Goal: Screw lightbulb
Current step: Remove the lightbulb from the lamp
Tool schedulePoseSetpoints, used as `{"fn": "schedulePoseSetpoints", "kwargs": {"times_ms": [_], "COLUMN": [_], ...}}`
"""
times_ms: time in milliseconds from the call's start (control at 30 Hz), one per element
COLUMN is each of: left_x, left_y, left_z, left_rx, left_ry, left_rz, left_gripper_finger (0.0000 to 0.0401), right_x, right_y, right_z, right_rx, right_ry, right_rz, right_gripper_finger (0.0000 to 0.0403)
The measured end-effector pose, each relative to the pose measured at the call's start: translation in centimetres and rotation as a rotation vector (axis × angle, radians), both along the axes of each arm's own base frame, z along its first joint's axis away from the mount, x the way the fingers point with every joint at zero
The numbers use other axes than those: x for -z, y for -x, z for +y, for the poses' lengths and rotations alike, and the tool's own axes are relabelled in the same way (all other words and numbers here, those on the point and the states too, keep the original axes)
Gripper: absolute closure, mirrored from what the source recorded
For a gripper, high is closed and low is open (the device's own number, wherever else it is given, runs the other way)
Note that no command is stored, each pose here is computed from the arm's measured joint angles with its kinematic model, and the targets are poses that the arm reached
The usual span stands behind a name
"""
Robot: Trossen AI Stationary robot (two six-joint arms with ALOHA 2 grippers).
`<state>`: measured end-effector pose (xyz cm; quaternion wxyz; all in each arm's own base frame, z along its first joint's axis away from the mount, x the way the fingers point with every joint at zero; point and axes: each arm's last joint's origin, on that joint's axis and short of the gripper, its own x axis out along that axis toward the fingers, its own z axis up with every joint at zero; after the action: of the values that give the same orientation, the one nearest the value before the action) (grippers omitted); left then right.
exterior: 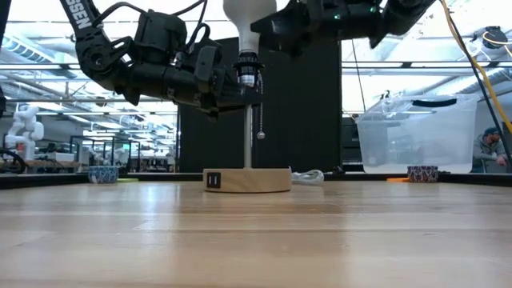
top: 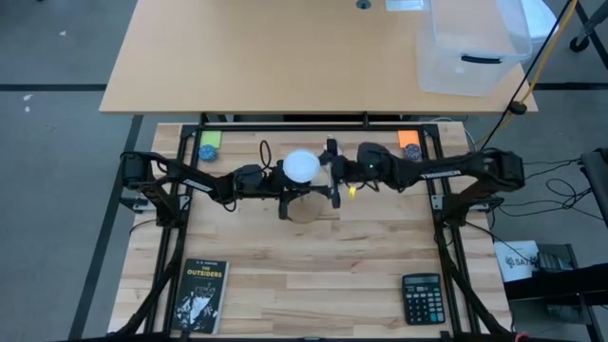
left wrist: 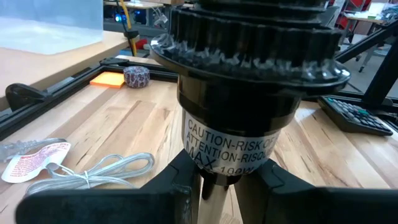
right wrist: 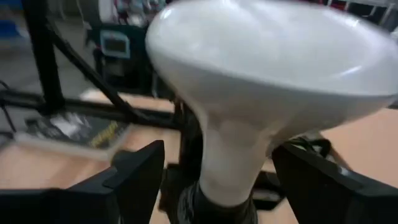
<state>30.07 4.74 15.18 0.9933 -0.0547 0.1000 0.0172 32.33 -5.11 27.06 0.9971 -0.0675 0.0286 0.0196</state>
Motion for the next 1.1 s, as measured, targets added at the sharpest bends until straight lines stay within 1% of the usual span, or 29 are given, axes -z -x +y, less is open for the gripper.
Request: {"fn": "schedulePoseSetpoints", "kwargs": {"times_ms": [100, 200, 267, 367, 467, 533, 600, 667, 733, 933, 1100], "left_x": [0.0, 0.0, 0.0, 0.0, -0.1, -0.1, -0.2, -0.2, -0.2, -0.2, -0.2], "left_y": [0.0, 0.0, 0.0, 0.0, 0.0, 0.0, 0.0, 0.0, 0.0, 0.0, 0.0], "left_z": [0.0, 0.0, 0.0, 0.0, 0.0, 0.0, 0.0, 0.0, 0.1, 0.1, 0.2], "left_rx": [0.000, -0.001, -0.001, -0.001, -0.001, -0.003, -0.004, -0.005, -0.024, -0.053, -0.077], "left_ry": [-0.001, -0.001, 0.000, -0.002, -0.002, -0.003, -0.004, -0.005, -0.009, -0.015, -0.012], "left_rz": [0.001, 0.000, 0.000, -0.004, -0.007, -0.009, -0.017, -0.022, -0.023, -0.022, -0.024], "left_gripper_finger": [0.0330, 0.0330, 0.0330, 0.0330, 0.0330, 0.0330, 0.0330, 0.0330, 0.0330, 0.0330, 0.0330], "right_x": [-0.6, -0.9, -0.7, 0.5, 1.9, 3.0, 4.1, 4.3, 4.2, 4.5, 4.4], "right_y": [0.4, 0.8, 1.0, 1.7, 2.9, 3.9, 4.7, 5.1, 4.8, 2.8, 1.9], "right_z": [1.1, 1.8, 2.0, 2.0, 2.0, 2.0, 2.1, 2.2, 2.3, 2.3, 2.2], "right_rx": [0.045, 0.102, 0.141, 0.178, 0.216, 0.258, 0.263, 0.255, 0.251, 0.248, 0.250], "right_ry": [0.065, 0.094, 0.089, 0.017, -0.058, -0.083, -0.100, -0.111, -0.116, -0.127, -0.148], "right_rz": [0.006, 0.033, 0.069, 0.086, 0.033, -0.027, -0.099, -0.194, -0.241, -0.185, -0.169], "right_gripper_finger": [0.0114, 0.0121, 0.0125, 0.0128, 0.0128, 0.0128, 0.0128, 0.0128, 0.0128, 0.0128, 0.0125]}}
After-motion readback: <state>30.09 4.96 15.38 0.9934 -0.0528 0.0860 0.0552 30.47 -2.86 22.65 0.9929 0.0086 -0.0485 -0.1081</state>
